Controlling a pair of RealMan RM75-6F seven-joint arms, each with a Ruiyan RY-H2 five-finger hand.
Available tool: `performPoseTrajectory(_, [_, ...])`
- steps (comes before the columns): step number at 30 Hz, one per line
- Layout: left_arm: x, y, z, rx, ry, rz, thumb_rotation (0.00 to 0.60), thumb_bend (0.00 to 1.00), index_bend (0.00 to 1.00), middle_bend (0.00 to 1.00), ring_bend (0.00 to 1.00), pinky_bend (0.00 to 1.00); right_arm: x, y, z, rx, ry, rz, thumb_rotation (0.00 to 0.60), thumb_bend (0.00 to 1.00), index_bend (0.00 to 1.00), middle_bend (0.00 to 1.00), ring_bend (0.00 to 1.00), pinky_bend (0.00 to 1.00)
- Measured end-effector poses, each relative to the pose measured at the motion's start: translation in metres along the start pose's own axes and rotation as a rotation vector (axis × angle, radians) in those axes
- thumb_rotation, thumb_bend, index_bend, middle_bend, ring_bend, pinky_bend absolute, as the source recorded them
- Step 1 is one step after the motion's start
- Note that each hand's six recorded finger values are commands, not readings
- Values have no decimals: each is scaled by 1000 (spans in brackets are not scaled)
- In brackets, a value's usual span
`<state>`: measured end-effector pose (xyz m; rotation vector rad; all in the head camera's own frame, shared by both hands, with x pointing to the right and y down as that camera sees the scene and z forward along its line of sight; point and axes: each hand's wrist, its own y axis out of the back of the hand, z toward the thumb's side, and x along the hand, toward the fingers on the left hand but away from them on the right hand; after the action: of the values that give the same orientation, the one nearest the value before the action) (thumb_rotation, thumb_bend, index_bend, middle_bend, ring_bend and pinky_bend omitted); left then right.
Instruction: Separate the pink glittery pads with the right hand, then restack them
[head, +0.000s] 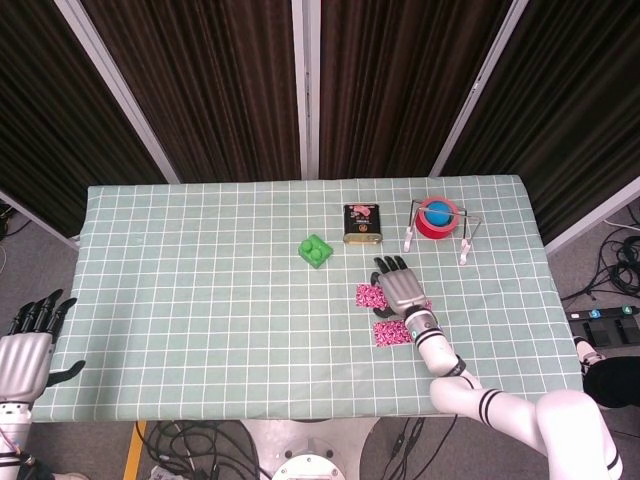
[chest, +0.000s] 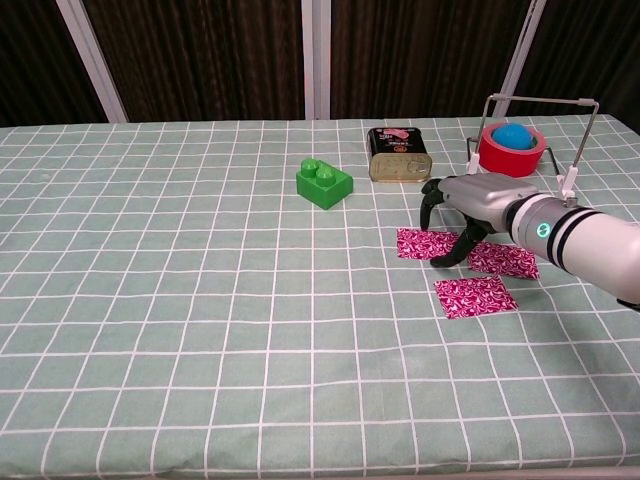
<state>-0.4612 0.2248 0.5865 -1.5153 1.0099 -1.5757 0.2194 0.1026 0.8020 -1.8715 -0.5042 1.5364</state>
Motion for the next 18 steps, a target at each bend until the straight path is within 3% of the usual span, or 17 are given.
performPoseTrajectory(13, [-1, -1, -1, -2, -1, -2, 600, 30, 176, 150, 116, 127, 1, -2, -1, 5, -4, 1, 424, 114, 304, 53, 0, 0])
performPoseTrajectory(18, [-1, -2, -2, -3, 1, -4, 600, 31, 176, 150, 116, 128, 0, -3, -2, 7, -10, 1, 428, 116, 365, 62, 0, 0])
